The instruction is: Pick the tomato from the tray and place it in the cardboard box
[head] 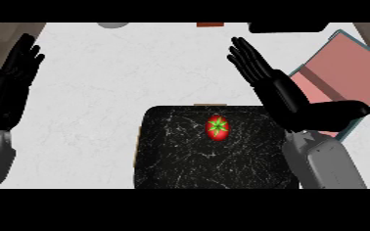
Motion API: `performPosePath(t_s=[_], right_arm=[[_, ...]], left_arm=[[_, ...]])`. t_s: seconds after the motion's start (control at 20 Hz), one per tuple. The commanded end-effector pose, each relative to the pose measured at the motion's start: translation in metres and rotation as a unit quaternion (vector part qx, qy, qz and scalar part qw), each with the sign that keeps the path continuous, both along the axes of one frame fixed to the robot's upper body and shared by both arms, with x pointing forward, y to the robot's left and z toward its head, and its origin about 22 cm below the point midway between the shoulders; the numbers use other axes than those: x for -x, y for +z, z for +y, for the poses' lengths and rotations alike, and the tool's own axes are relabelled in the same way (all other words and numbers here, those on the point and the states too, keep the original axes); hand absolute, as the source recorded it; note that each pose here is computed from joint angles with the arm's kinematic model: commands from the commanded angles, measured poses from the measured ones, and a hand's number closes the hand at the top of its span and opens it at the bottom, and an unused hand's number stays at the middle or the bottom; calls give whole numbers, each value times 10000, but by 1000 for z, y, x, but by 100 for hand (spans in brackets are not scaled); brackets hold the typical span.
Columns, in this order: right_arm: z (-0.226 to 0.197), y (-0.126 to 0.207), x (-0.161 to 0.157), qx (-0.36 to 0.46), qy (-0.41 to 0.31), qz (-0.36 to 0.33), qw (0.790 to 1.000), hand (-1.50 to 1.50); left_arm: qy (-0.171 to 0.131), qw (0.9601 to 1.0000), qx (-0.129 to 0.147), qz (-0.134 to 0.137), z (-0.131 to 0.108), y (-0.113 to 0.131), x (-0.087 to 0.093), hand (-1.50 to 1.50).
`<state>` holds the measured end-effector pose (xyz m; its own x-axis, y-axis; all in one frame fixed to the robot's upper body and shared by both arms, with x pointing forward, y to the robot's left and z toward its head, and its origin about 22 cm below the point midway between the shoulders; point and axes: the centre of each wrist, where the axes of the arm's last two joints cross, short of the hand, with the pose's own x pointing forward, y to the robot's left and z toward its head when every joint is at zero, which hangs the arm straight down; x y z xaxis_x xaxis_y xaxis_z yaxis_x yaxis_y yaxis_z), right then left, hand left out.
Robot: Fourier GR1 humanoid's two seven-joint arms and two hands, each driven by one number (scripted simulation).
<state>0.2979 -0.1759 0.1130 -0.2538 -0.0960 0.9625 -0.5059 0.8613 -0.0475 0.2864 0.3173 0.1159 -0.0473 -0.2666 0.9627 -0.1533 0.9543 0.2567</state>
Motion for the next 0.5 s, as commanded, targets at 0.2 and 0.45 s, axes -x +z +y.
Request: performPosePath(t_s=[0.2,0.45], right_arm=[[-65,46,5,572,-3329,-964,9363,-150],[-99,24,33,2186,-4619,-542,8578,-150]], left_arm=[[-722,9942,-772,-212,-9,-2,4,0],[-1210,9902,-699,-73,-19,-22,14,0]])
